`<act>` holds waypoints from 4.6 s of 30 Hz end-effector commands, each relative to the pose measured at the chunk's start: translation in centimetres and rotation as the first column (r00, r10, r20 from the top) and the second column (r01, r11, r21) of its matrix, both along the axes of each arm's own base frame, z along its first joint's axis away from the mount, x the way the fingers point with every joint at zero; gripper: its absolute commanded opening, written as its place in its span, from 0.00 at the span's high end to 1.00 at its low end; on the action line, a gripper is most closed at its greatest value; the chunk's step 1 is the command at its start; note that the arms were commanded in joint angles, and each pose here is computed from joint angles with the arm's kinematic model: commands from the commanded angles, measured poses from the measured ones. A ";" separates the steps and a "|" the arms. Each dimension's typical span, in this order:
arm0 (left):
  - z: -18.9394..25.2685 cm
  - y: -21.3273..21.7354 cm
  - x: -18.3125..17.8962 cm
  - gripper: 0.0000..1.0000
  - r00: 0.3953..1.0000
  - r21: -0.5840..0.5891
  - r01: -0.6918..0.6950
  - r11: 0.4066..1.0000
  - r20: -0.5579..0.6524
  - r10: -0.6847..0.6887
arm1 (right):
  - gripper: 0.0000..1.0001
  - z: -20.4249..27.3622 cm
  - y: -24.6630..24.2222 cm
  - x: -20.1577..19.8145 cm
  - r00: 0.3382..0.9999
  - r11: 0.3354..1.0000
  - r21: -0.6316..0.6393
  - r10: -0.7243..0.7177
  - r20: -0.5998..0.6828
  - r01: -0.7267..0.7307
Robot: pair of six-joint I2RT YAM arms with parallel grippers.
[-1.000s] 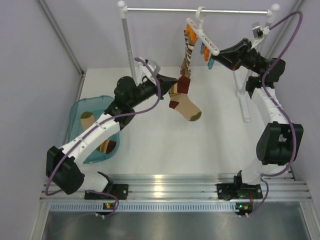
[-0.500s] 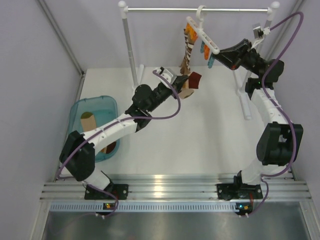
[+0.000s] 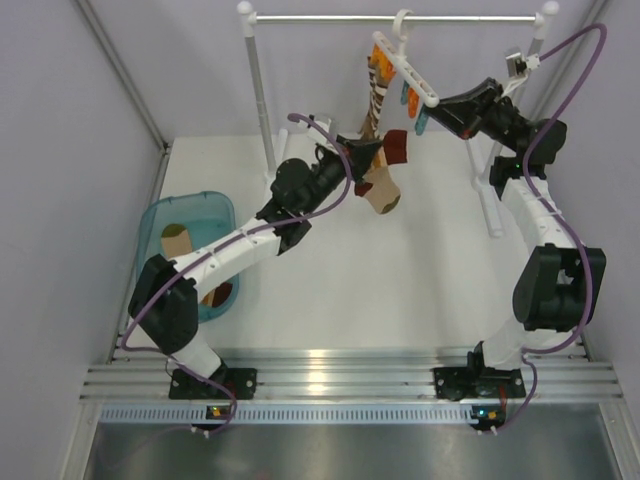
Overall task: Clip the socks to the hanger
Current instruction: Clamp the sock onto the hanger.
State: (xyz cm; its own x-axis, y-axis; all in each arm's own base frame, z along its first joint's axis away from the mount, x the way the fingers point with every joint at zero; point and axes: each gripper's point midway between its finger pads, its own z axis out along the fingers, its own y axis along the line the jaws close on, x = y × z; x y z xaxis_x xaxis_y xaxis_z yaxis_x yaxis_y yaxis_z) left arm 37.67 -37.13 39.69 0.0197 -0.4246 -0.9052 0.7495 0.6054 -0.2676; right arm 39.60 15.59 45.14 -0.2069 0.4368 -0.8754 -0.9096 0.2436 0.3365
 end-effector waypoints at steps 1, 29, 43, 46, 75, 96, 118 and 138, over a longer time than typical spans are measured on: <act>2.5 -0.4 -0.2 1.00 1.000 -0.091 0.026 0.996 0.003 -0.026 | 1.00 1.1 0.3 -0.1 1.000 0.999 0.038 -0.017 0.003 0.017; 2.8 -2.6 -0.8 1.00 0.966 -0.268 0.169 0.948 -0.145 -0.213 | 1.00 0.8 0.8 -0.2 1.000 1.000 0.025 -0.001 0.014 0.001; 2.5 -1.6 0.2 1.00 0.897 -0.411 0.208 0.888 -0.282 -0.340 | 1.00 1.0 0.9 0.0 0.999 1.000 0.010 0.006 0.043 -0.007; 2.6 -2.0 0.0 1.00 0.880 -0.436 0.229 0.870 -0.290 -0.376 | 1.00 1.2 0.8 0.1 0.999 1.000 0.013 0.003 0.044 -0.004; 3.9 0.1 -0.3 1.00 0.886 -0.459 0.214 0.862 -0.280 -0.369 | 1.00 1.7 0.1 1.7 0.999 0.998 0.044 -0.043 0.005 0.043; 4.8 -0.7 -0.6 1.00 0.889 -0.467 0.249 0.848 -0.237 -0.391 | 1.00 1.1 0.6 2.7 0.997 0.996 0.076 -0.052 -0.063 0.056; 4.0 -1.1 0.9 1.00 0.915 -0.447 0.206 0.871 -0.227 -0.333 | 1.00 0.6 0.6 3.1 0.993 0.994 0.088 -0.050 -0.105 0.059; 5.5 -2.3 1.2 1.00 0.925 -0.453 0.241 0.858 -0.160 -0.344 | 1.00 0.0 2.3 3.3 0.980 0.991 0.125 -0.032 -0.197 0.057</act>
State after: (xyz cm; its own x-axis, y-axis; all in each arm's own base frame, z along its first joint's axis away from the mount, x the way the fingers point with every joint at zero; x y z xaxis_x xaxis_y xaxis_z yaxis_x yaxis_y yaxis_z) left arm 39.84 -39.78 40.84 -0.4181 -0.6650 -0.6189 0.6846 0.2171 -0.6958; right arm 42.62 17.02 45.01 -0.3112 0.5381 -0.7833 -0.8335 0.2414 0.4970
